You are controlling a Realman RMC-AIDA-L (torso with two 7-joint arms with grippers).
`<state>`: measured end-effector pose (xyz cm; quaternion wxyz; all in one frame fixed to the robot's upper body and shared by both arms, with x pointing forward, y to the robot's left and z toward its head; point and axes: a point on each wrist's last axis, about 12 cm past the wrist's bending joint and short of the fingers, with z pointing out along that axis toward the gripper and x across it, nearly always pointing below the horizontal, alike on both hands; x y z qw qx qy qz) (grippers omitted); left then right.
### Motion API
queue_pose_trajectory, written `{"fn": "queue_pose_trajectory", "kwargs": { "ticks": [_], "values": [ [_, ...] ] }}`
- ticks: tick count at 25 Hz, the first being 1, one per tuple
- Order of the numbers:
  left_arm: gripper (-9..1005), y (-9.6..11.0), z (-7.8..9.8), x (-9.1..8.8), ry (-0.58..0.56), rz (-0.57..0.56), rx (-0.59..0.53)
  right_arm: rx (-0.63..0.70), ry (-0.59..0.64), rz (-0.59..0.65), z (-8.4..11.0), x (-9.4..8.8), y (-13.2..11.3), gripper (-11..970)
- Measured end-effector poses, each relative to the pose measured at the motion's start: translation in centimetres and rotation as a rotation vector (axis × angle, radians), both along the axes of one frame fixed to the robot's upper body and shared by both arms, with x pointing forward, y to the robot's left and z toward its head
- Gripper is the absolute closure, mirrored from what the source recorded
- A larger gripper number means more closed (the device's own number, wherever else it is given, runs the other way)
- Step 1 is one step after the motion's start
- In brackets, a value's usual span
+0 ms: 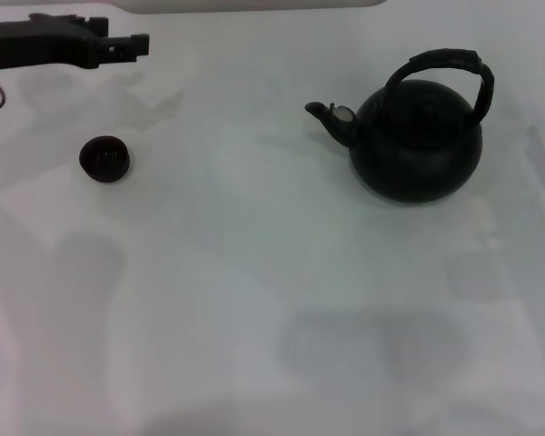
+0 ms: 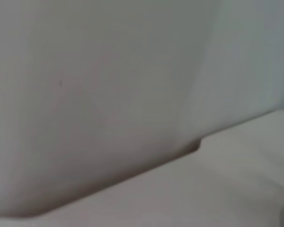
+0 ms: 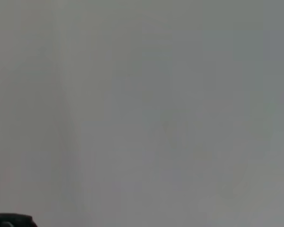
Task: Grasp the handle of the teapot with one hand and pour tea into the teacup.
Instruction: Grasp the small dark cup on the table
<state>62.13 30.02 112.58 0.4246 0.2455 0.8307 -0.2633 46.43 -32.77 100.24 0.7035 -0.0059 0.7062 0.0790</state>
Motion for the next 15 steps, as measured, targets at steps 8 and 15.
{"fn": "queue_pose_trajectory", "kwargs": {
  "ticks": [8, 15],
  "values": [
    [199, 0.4, 0.2, -0.7, 0.139, -0.025, 0.068, -0.001, 0.004, 0.001, 0.0, 0.1, 0.0, 118],
    [197, 0.9, -0.1, -1.3, 0.177, -0.013, 0.101, -0.002, 0.006, 0.002, 0.0, 0.1, 0.0, 119]
  ]
}}
